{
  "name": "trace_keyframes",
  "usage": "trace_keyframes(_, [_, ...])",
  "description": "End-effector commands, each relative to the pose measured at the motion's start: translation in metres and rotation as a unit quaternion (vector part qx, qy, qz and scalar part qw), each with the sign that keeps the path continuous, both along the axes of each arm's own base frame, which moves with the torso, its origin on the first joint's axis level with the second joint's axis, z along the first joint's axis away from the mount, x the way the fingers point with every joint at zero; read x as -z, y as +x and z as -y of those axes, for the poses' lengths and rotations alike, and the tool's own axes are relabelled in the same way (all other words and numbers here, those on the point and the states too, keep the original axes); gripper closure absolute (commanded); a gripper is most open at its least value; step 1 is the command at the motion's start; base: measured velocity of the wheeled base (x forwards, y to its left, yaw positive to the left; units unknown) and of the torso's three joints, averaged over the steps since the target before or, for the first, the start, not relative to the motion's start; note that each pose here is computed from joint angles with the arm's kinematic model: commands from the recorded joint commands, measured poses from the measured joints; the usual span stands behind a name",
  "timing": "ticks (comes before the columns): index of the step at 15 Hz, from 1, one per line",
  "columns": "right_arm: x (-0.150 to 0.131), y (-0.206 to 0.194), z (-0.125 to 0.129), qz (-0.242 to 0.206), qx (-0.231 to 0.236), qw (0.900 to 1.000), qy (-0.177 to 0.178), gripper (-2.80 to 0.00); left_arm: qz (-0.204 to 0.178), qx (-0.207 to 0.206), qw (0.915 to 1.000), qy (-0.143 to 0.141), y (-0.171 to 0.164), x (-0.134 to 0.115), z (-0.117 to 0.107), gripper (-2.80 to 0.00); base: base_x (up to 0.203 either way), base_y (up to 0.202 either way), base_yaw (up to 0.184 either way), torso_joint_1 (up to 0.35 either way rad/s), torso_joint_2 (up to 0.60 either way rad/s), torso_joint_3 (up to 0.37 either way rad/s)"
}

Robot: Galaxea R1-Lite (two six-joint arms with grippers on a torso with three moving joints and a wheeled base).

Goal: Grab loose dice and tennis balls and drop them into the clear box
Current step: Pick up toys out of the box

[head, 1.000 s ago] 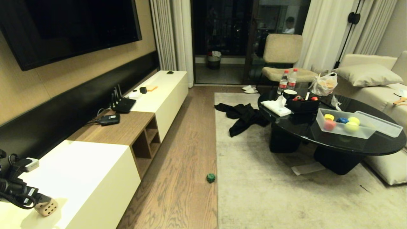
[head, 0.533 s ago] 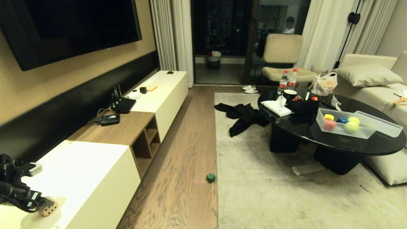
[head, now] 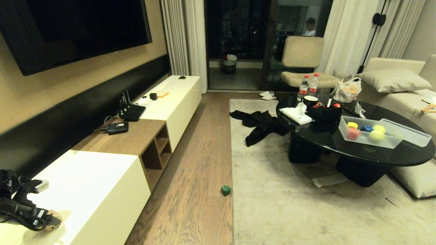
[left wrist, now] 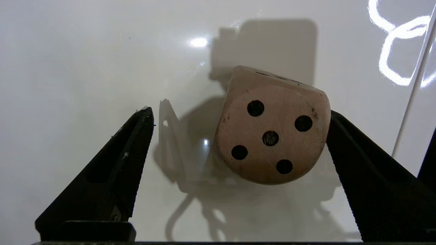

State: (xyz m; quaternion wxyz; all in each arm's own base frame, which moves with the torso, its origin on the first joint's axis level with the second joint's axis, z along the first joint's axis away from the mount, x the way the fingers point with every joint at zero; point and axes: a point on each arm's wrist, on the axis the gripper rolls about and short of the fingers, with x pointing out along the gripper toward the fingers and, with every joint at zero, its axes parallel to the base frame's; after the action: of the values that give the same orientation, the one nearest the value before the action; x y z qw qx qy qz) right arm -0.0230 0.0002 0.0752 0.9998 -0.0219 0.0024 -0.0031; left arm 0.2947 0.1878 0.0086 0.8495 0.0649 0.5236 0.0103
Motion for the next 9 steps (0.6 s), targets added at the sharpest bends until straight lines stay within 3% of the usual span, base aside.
trace_keyframes(1, [0.0001, 0.0001, 0.0, -0.001, 0.0, 1.0, 0.0, 0.0, -0.004, 0.002, 1.0, -0.003, 0.0, 0.0039, 0.0002, -2.8, 0.0, 0.0, 0.0, 0.0, 0.0, 0.0])
trace_keyframes(9, [0.0001, 0.0001, 0.0, -0.001, 0.0, 1.0, 0.0, 0.0, -0.006, 0.005, 1.0, -0.004, 0.0019, 0.0066, 0.0015, -2.8, 0.0, 0.0, 0.0, 0.0, 0.0, 0.0])
